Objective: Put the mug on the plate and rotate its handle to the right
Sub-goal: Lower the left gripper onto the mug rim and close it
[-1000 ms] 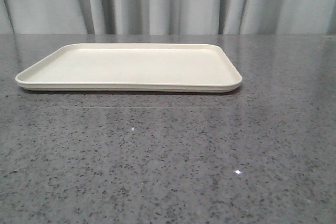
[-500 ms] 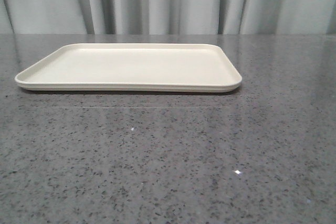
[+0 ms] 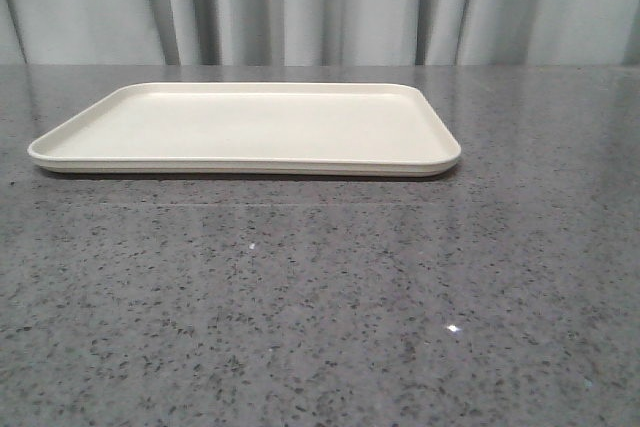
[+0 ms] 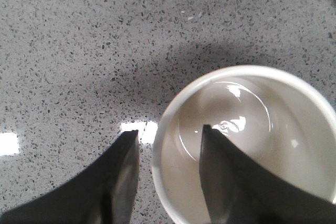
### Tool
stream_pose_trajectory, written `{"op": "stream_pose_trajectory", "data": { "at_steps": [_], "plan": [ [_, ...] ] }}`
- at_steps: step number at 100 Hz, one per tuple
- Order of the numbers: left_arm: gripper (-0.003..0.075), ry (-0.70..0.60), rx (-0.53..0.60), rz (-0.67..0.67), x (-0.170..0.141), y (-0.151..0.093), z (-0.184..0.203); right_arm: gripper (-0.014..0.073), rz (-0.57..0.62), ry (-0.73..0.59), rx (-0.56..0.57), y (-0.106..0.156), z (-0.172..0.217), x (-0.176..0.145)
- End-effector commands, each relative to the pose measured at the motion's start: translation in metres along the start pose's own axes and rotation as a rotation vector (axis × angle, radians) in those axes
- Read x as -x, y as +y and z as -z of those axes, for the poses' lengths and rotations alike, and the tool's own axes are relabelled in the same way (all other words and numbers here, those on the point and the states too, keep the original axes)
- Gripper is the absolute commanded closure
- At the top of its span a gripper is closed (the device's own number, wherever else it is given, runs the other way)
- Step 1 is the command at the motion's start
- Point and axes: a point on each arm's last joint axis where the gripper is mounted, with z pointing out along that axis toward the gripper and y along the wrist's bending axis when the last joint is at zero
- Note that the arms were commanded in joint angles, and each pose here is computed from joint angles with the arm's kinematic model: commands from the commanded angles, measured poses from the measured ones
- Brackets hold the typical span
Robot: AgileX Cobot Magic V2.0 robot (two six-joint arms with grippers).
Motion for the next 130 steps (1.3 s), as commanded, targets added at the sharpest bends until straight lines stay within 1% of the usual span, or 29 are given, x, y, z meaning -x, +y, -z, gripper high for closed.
{"op": "stream_pose_trajectory", "data": {
  "at_steps": [1, 51, 74, 119, 125, 130],
  "plan": [
    [0.0438, -0.052, -0.002, 0.003, 0.002, 0.000, 0.010, 0.0137, 0.012, -0.092, -0.033, -0.002, 0.008, 0.015],
    [0.0437, -0.022, -0.007, 0.003, 0.009, 0.000, -0.002, 0.0137, 0.012, -0.093, -0.034, -0.002, 0.008, 0.015],
    [0.0438, 0.022, -0.014, 0.003, 0.013, 0.000, -0.013, 0.0137, 0.012, -0.093, -0.034, -0.002, 0.008, 0.015],
    [0.0438, 0.058, -0.019, 0.003, 0.010, -0.001, -0.023, 0.0137, 0.012, -0.093, -0.034, -0.002, 0.008, 0.015],
    [0.0448, 0.049, -0.018, 0.003, 0.011, -0.001, -0.023, 0.0137, 0.012, -0.093, -0.034, -0.002, 0.008, 0.015],
    [0.0473, 0.047, -0.016, 0.002, 0.011, -0.001, -0.023, 0.0137, 0.012, -0.093, -0.034, -0.002, 0.008, 0.015]
  ]
}}
